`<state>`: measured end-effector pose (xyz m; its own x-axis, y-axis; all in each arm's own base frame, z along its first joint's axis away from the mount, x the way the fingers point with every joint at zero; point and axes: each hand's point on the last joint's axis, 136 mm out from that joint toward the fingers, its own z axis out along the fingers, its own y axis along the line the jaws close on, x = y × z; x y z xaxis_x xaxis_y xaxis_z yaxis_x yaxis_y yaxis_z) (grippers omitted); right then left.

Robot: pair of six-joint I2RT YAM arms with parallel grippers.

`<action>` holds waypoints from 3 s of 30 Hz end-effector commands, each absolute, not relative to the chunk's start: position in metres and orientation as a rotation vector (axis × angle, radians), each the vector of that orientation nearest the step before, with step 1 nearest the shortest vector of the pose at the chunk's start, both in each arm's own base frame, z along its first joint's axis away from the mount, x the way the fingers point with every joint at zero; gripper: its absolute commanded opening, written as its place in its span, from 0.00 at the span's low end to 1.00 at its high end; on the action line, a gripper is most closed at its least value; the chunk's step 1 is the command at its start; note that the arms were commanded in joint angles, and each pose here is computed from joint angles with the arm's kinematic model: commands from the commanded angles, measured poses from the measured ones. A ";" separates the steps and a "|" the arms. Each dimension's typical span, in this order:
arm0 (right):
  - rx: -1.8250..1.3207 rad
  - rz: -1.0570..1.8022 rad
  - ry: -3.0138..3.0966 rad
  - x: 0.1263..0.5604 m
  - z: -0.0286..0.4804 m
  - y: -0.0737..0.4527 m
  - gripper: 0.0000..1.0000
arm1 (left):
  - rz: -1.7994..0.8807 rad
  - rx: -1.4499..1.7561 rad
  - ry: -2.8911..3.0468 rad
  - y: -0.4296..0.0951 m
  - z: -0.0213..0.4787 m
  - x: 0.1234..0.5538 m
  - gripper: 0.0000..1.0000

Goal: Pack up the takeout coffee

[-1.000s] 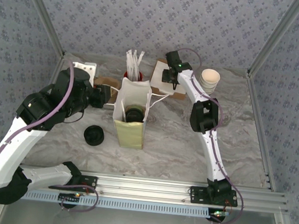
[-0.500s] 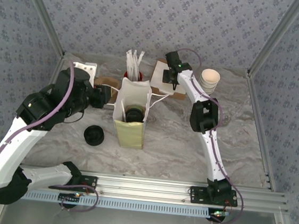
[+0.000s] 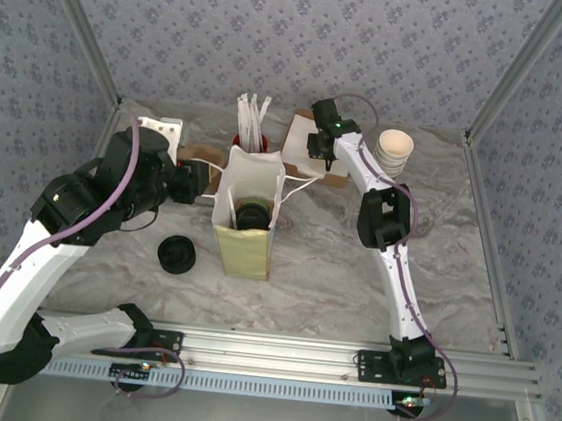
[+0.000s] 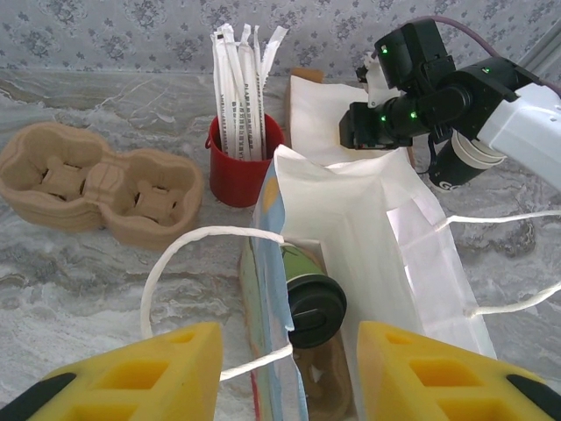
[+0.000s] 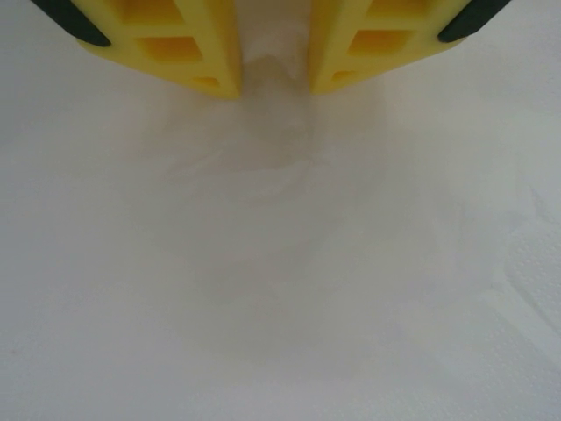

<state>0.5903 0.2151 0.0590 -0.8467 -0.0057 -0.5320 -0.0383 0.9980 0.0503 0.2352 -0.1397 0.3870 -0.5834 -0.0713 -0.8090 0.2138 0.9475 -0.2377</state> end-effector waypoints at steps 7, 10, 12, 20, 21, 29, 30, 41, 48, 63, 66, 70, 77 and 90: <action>-0.067 0.127 2.493 0.587 0.120 0.226 0.11 | -0.398 0.115 2.149 -0.141 0.392 0.235 0.45; -0.074 0.147 2.469 0.586 0.135 0.229 0.04 | -0.398 0.114 2.148 -0.141 0.393 0.235 0.45; -0.077 0.156 2.461 0.585 0.141 0.231 0.00 | -0.397 0.116 2.148 -0.141 0.393 0.234 0.45; -0.092 0.152 2.471 0.579 0.140 0.237 0.46 | -0.390 0.114 2.149 -0.138 0.393 0.233 0.45; -0.094 0.145 2.478 0.578 0.136 0.238 0.54 | -0.388 0.114 2.148 -0.138 0.393 0.233 0.45; -0.055 0.051 2.530 0.576 0.104 0.229 0.76 | -0.385 0.113 2.150 -0.137 0.393 0.232 0.45; -0.049 0.049 2.534 0.577 0.101 0.228 0.76 | -0.386 0.113 2.149 -0.137 0.393 0.232 0.45; -0.015 0.035 2.599 0.575 0.063 0.219 0.76 | -0.391 0.111 2.153 -0.138 0.391 0.232 0.46; -0.009 0.032 2.622 0.573 0.052 0.217 0.65 | -0.392 0.113 2.155 -0.139 0.391 0.233 0.45; 0.008 0.056 2.643 0.574 0.039 0.214 0.42 | -0.399 0.110 2.156 -0.138 0.391 0.231 0.45; 0.012 0.062 2.649 0.574 0.036 0.214 0.38 | -0.398 0.110 2.155 -0.138 0.392 0.231 0.45; 0.013 0.067 2.649 0.574 0.035 0.214 0.31 | -0.397 0.108 2.159 -0.138 0.391 0.231 0.45; 0.005 0.088 2.627 0.577 0.049 0.216 0.15 | -0.398 0.109 2.159 -0.138 0.391 0.231 0.45; -0.037 0.152 2.521 0.576 0.123 0.224 0.09 | -0.395 0.116 2.169 -0.141 0.388 0.233 0.45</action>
<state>0.5802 0.2185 0.0706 -0.8498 0.0154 -0.5269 -0.0268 0.9970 0.0723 0.2348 -0.1400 0.3858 -0.5877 -0.0685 -0.8062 0.2145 0.9476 -0.2369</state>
